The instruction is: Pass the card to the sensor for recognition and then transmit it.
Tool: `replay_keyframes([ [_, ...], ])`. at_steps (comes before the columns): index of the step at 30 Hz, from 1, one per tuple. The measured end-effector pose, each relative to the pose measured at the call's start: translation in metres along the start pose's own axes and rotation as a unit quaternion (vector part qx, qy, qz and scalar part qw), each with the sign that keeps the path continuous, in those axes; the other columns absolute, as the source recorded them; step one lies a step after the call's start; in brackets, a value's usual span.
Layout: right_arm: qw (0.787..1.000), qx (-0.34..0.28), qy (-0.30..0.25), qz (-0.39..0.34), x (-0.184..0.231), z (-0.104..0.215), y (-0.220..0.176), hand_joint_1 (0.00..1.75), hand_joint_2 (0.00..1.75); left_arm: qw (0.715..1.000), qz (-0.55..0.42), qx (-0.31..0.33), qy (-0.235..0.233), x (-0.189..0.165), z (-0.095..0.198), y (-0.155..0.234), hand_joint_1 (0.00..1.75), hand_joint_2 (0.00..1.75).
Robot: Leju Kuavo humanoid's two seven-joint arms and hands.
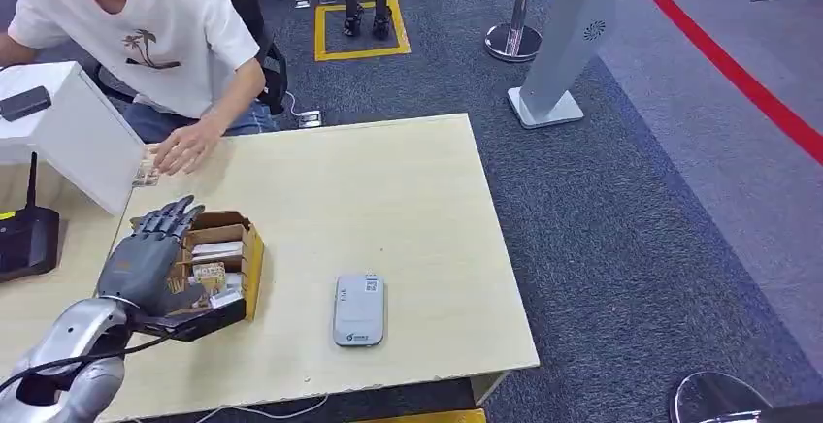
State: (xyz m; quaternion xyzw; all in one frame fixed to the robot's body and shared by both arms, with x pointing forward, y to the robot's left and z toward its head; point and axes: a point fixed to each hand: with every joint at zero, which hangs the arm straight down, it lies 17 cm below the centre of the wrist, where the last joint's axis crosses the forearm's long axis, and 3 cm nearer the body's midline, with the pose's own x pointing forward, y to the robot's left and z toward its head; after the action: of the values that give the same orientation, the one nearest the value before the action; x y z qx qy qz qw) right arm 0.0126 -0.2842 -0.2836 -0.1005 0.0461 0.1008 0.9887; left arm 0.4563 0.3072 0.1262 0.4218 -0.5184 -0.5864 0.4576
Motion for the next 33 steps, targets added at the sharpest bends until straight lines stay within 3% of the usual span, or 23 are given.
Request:
replay_keyframes([
  [7, 1.0, -0.001, 0.0, 0.001, 0.0, 0.0, 0.0, 0.0, 1.75, 1.0, 0.006, 0.008, -0.001, 0.0, 0.0, 0.003, 0.0, 1.75],
  [12, 1.0, 0.0, 0.001, -0.004, -0.001, 0.0, 0.0, 0.0, 1.75, 0.996, 0.063, 0.04, -0.045, 0.026, 0.0, 0.023, 0.0, 1.75],
  [19, 1.0, 0.002, -0.005, -0.01, 0.001, 0.0, 0.004, 0.0, 1.75, 0.968, 0.095, 0.211, -0.099, 0.087, 0.023, 0.097, 0.0, 1.75],
  [22, 1.0, 0.003, -0.008, -0.012, 0.002, 0.001, 0.007, 0.0, 1.75, 0.952, 0.13, 0.252, -0.115, 0.109, 0.04, 0.112, 0.0, 1.75],
  [33, 1.0, 0.004, -0.007, -0.017, 0.001, 0.001, 0.009, 0.0, 1.75, 0.938, 0.197, 0.259, -0.122, 0.134, 0.069, 0.102, 0.0, 1.75],
])
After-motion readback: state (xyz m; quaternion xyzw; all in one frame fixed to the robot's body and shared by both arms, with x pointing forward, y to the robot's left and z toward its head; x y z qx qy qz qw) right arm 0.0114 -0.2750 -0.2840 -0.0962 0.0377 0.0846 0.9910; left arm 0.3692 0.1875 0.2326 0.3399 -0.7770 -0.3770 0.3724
